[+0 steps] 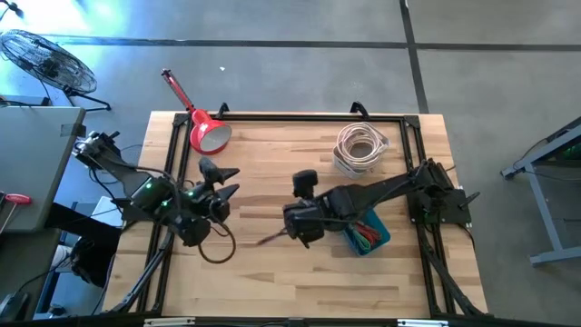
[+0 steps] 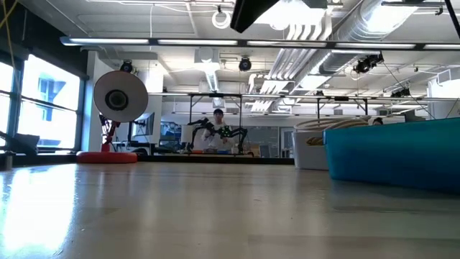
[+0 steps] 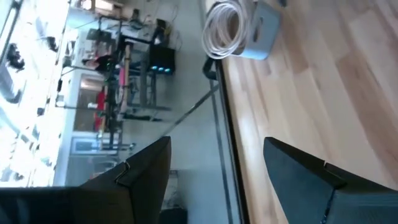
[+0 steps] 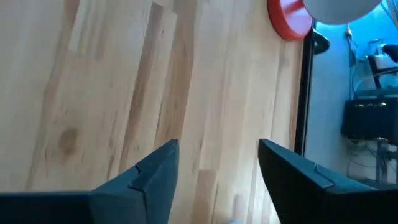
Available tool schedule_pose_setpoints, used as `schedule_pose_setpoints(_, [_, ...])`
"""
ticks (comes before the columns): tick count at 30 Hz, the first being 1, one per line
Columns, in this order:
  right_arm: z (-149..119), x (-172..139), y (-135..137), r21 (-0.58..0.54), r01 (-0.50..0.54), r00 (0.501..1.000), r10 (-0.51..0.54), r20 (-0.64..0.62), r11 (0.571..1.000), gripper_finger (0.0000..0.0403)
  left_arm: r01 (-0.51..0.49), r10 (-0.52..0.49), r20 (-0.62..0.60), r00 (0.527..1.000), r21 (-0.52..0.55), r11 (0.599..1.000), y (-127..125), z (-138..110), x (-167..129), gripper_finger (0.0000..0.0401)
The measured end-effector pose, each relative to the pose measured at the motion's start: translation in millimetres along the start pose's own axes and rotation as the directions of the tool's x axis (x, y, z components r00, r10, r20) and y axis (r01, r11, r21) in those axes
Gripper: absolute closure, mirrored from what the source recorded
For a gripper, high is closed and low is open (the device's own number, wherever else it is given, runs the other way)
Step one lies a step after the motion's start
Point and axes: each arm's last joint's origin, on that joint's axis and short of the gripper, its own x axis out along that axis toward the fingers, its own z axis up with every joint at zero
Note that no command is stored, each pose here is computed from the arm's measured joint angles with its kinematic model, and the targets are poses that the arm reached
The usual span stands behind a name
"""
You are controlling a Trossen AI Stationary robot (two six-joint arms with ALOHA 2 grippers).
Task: Pick & Place USB Port
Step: Return to Home Position
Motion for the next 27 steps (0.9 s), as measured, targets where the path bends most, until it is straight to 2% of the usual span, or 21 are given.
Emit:
schedule_pose_setpoints(4, [0, 11, -17, -0.008, 0.017, 1.000, -0.017, -0.003, 1.000, 0.0232, 0.006, -0.006, -0.003, 1.000, 0.025, 1.000, 1, -3, -1, 0.0153])
schedule_pose_setpoints(7, [-2, 19, -29, -0.006, 0.026, 0.999, -0.026, -0.023, 1.000, 0.0295, -0.014, 0.015, -0.016, 1.000, 0.041, 0.999, 2, -6, -2, 0.0153])
schedule_pose_setpoints(10, [-5, 25, -40, -0.005, 0.018, 0.999, -0.019, -0.037, 1.000, 0.0375, -0.042, 0.043, -0.026, 0.999, 0.049, 0.998, 5, -9, -3, 0.0153])
schedule_pose_setpoints(11, [-5, 27, -42, -0.006, 0.010, 0.999, -0.010, -0.039, 1.000, 0.0388, -0.046, 0.048, -0.029, 0.998, 0.052, 0.998, 6, -11, -4, 0.0153])
schedule_pose_setpoints(19, [-10, 36, -61, 0.026, 0.009, 0.998, -0.007, -0.055, 1.000, 0.0398, -0.035, 0.035, -0.009, 0.999, 0.002, 0.999, 19, -24, -11, 0.0153])
schedule_pose_setpoints(24, [-13, 21, -72, 0.046, 0.031, 0.999, -0.030, -0.022, 0.998, 0.0401, 0.026, -0.023, 0.036, 0.999, -0.095, 0.995, 34, -42, -21, 0.0154])
schedule_pose_setpoints(27, [-17, 8, -79, 0.063, 0.051, 0.999, -0.051, 0.002, 0.997, 0.0402, 0.079, -0.067, 0.084, 0.994, -0.150, 0.986, 44, -54, -28, 0.0172])
